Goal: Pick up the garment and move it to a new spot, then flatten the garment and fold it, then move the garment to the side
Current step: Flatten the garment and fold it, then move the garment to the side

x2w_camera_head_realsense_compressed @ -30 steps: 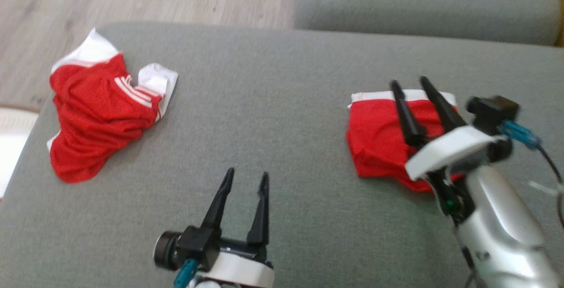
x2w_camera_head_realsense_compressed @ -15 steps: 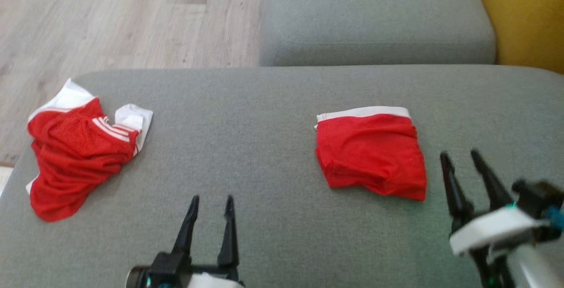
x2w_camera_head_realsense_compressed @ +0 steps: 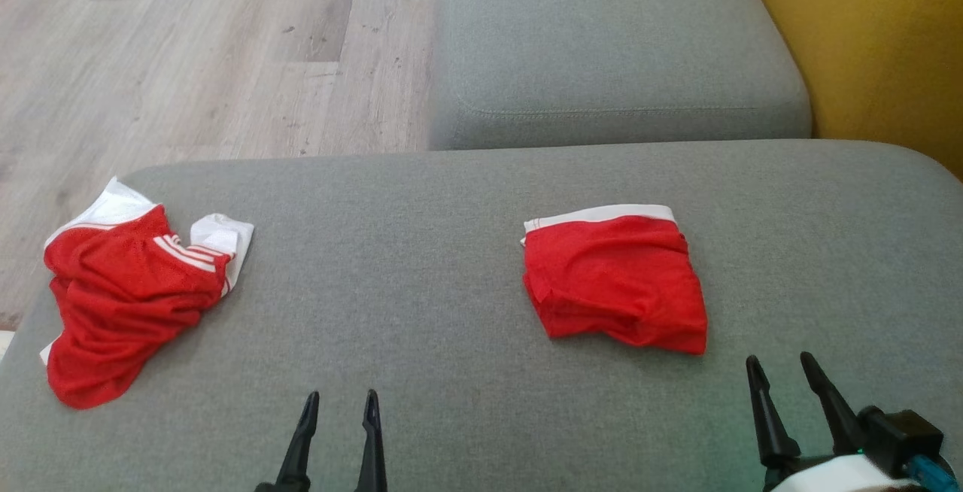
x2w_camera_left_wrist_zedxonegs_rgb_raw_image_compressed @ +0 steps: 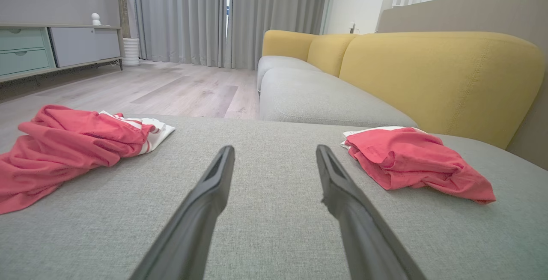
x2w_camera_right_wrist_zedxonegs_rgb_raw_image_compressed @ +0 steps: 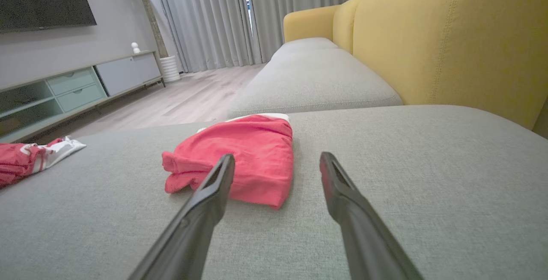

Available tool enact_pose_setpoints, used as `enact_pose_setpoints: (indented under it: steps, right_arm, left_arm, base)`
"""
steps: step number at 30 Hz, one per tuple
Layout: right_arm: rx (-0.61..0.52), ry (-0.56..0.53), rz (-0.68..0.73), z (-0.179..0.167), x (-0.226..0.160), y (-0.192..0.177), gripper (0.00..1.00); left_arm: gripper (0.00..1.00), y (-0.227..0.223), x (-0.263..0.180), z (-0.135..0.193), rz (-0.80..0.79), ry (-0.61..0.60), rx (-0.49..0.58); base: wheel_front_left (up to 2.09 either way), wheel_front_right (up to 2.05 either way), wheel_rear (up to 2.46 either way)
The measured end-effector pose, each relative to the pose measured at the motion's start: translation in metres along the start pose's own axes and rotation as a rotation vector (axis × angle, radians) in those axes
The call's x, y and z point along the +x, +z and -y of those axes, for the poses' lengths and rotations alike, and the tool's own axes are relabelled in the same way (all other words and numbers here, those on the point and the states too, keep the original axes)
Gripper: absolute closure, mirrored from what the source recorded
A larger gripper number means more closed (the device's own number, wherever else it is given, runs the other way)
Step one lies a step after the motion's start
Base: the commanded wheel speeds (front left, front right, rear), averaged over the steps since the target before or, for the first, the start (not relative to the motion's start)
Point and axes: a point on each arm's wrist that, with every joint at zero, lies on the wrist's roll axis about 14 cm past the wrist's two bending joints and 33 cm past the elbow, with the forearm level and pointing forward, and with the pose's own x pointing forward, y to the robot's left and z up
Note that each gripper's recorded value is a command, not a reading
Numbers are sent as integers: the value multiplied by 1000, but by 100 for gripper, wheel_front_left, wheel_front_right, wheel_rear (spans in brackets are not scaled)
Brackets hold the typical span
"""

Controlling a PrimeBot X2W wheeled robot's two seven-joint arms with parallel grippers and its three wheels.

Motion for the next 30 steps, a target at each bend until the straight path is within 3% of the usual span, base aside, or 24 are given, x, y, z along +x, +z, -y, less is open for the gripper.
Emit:
enact_pose_setpoints:
  steps: [19, 30]
  right_arm:
    - [26, -15, -5, -5, -6, -5, 0]
    - [30, -15, -107, 0, 11, -30, 0]
  left_arm:
    - [0, -5, -2, -1, -14, -13, 4]
    - [0, -22, 6, -3, -84, -4, 4]
  base:
    - [0, 0, 0]
    - [0, 0, 0]
